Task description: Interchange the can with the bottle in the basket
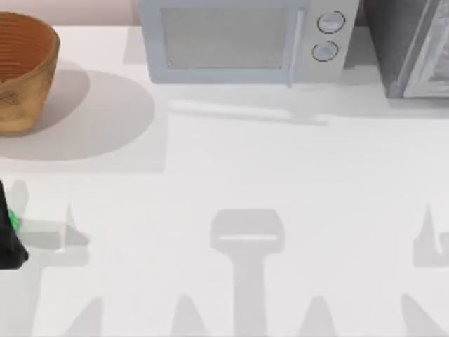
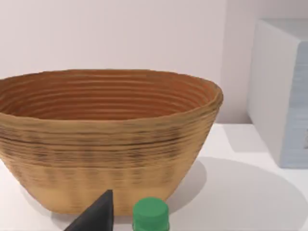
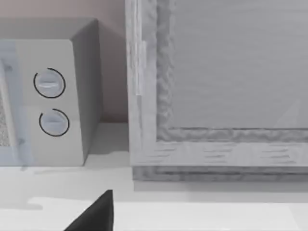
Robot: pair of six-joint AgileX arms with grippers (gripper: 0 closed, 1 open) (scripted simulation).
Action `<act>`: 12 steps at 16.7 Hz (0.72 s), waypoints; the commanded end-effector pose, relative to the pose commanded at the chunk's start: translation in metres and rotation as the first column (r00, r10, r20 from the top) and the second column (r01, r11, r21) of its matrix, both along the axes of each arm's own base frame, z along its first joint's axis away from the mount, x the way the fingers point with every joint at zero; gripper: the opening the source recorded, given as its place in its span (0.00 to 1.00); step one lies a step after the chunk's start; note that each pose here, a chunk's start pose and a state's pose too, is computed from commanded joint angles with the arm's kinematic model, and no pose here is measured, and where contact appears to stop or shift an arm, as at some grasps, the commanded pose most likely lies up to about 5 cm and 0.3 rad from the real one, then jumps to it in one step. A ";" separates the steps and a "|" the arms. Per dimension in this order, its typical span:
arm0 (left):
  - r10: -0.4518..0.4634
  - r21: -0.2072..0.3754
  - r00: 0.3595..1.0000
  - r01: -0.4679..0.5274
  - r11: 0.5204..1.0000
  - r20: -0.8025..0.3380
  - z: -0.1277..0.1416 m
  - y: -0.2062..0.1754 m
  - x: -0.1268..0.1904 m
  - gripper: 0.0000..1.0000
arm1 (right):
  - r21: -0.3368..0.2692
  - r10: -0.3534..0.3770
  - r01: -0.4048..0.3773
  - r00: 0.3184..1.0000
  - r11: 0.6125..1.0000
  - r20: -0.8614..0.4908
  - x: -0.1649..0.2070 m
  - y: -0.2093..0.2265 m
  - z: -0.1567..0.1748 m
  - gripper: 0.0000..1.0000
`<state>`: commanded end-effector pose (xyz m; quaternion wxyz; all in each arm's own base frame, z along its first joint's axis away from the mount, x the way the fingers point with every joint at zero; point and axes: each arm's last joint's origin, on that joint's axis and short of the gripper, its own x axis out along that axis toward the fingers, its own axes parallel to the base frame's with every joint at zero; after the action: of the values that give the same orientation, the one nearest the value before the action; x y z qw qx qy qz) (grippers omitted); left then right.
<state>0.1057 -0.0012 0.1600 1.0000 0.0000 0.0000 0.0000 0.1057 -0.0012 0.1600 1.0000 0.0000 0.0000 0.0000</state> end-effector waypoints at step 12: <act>-0.057 0.004 0.905 0.065 0.998 -0.421 0.060 -0.001 0.023 1.00 | 0.000 0.000 0.000 1.000 1.000 0.000 0.000 0.000 0.000 1.00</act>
<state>0.1286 -0.0020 0.2198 0.9760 0.0091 0.2155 -0.0311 0.1057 -0.0012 0.1600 1.0000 0.0000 0.0000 0.0000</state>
